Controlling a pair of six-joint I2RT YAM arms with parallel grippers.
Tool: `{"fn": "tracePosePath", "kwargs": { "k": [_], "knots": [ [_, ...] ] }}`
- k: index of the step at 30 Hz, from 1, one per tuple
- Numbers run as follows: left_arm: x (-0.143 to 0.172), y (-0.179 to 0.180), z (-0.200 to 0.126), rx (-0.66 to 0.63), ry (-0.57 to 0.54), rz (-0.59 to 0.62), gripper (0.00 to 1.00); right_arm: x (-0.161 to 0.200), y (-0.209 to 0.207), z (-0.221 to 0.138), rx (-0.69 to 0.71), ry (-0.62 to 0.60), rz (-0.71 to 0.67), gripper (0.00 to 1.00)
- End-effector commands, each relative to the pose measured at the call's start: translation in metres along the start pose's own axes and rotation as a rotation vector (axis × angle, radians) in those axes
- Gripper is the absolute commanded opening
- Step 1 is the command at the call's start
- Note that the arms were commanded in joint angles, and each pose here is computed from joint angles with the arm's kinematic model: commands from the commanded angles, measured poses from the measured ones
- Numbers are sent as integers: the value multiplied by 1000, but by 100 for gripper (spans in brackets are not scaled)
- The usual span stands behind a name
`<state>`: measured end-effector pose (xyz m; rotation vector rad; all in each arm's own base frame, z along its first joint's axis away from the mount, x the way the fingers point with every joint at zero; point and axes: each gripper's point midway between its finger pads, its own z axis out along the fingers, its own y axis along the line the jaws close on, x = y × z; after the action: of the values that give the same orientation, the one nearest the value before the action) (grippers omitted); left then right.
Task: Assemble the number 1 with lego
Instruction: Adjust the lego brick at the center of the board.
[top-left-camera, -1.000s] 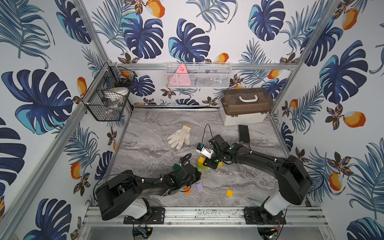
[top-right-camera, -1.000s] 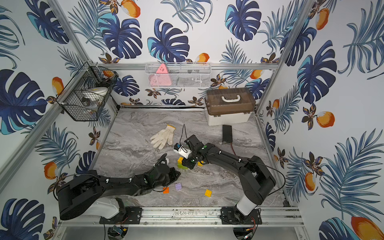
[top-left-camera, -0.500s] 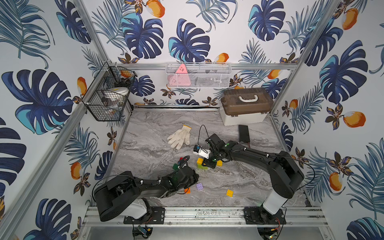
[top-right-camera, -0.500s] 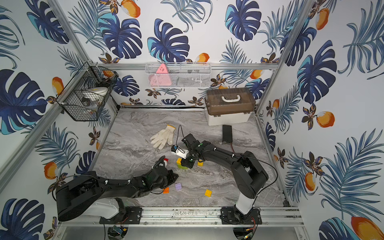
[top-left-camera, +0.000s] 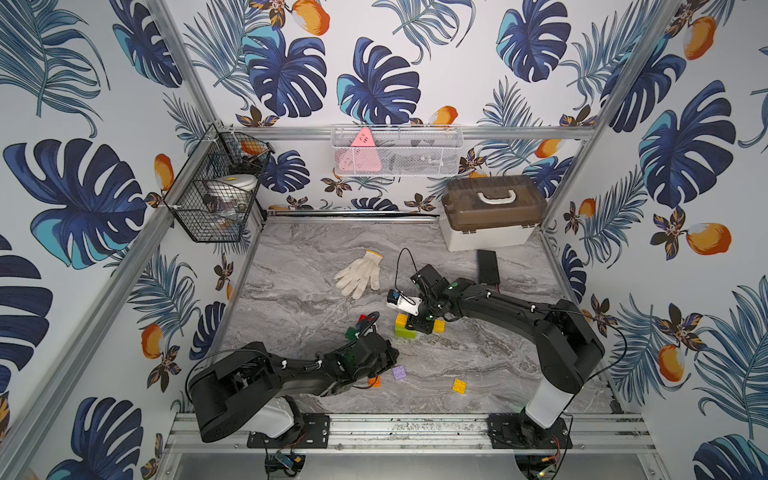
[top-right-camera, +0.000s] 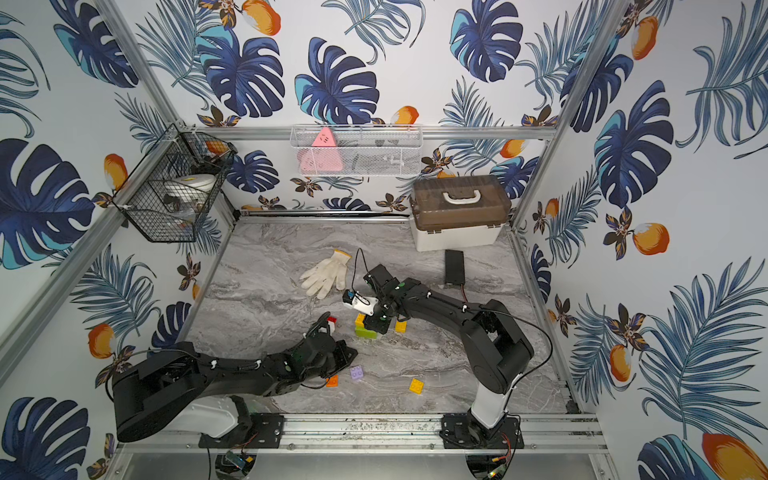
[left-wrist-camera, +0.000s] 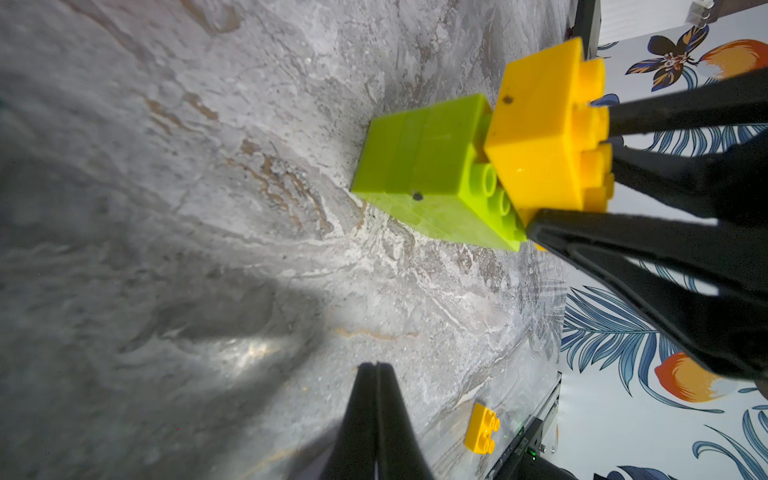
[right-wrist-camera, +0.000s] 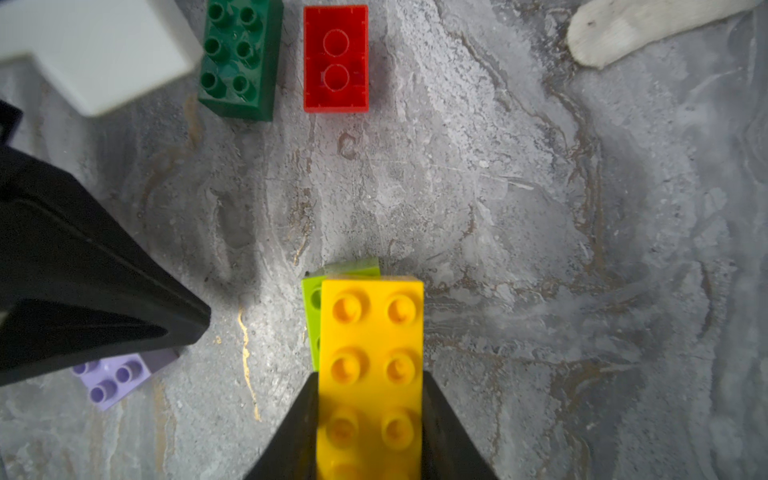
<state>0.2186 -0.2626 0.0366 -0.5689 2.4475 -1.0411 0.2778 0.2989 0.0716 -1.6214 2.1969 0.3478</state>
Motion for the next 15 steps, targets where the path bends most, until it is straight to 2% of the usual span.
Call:
{"fn": "tracePosePath", "kwargs": {
  "k": [1,15],
  "knots": [
    [-2,-6,1,16,-7,5,0,2,4,0,-24,10,-8,37],
    [3,-1,6,24,8,-17,0,8,17,-2,-78,0,-11,38]
  ]
}}
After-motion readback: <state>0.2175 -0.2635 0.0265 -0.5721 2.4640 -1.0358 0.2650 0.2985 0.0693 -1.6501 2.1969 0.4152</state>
